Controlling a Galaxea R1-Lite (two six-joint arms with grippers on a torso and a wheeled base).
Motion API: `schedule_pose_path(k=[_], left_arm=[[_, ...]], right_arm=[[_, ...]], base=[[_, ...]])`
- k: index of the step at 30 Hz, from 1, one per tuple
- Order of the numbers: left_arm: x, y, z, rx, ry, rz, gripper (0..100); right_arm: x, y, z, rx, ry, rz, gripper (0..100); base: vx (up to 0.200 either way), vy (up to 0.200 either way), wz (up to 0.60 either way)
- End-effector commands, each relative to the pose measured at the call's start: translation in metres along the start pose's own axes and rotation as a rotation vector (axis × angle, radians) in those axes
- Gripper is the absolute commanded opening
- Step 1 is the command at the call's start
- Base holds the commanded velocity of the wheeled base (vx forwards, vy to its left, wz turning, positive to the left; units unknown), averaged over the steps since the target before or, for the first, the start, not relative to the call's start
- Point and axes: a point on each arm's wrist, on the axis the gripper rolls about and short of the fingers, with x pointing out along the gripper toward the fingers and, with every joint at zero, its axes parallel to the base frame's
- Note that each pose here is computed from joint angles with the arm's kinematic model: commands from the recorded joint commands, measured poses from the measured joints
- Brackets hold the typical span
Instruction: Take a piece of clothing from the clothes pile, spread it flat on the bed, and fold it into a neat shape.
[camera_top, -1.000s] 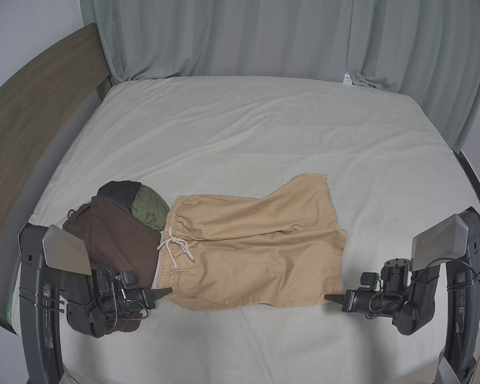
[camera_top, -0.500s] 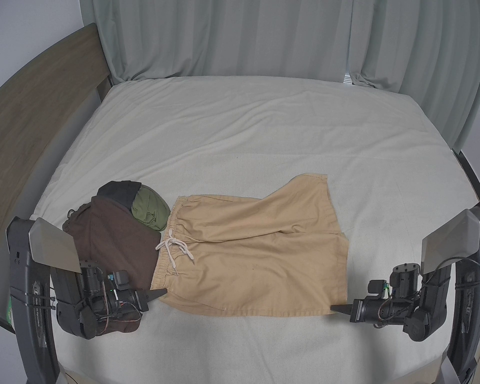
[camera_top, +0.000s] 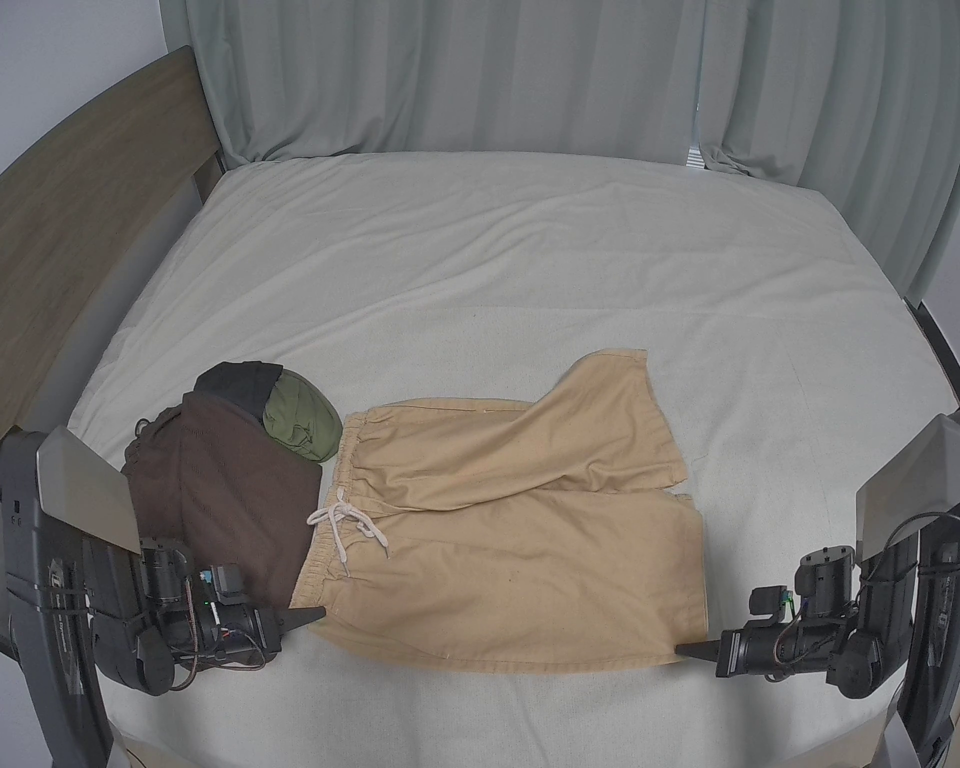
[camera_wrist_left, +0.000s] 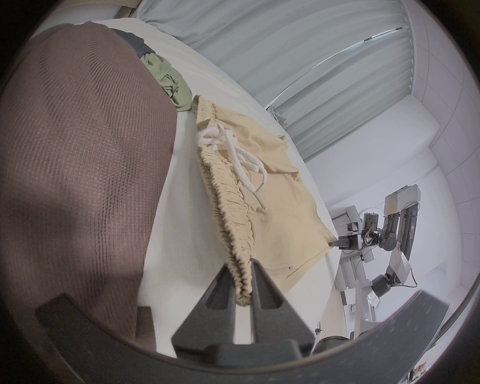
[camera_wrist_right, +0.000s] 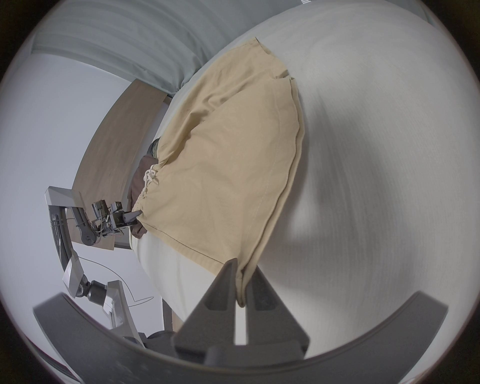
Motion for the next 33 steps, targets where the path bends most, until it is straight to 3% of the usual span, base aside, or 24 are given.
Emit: schedule_pose_path(k=[1, 15, 21, 33], left_arm=[[-0.008, -0.009, 0.001, 0.022, -0.002, -0.003, 0], [-0.015, -0.006, -0.017, 0.039, 0.052, 0.032, 0], [-0.008, 0.004, -0.036, 0.054, 0.116, 0.036, 0], [-0.006, 0.005, -0.042, 0.055, 0.14, 0.035, 0]], right_arm=[[-0.007, 0.003, -0.008, 0.002, 0.031, -0.006, 0], [-0.006, 0.002, -0.01, -0.014, 0.052, -0.011, 0], [-0.004, 0.001, -0.013, -0.032, 0.069, -0.013, 0], [-0.004, -0.001, -0.013, -0.037, 0.064, -0.017, 0]], base=[[0.0, 0.0, 0.0], [0.0, 0.0, 0.0], [0.0, 0.0, 0.0], [0.0, 0.0, 0.0]])
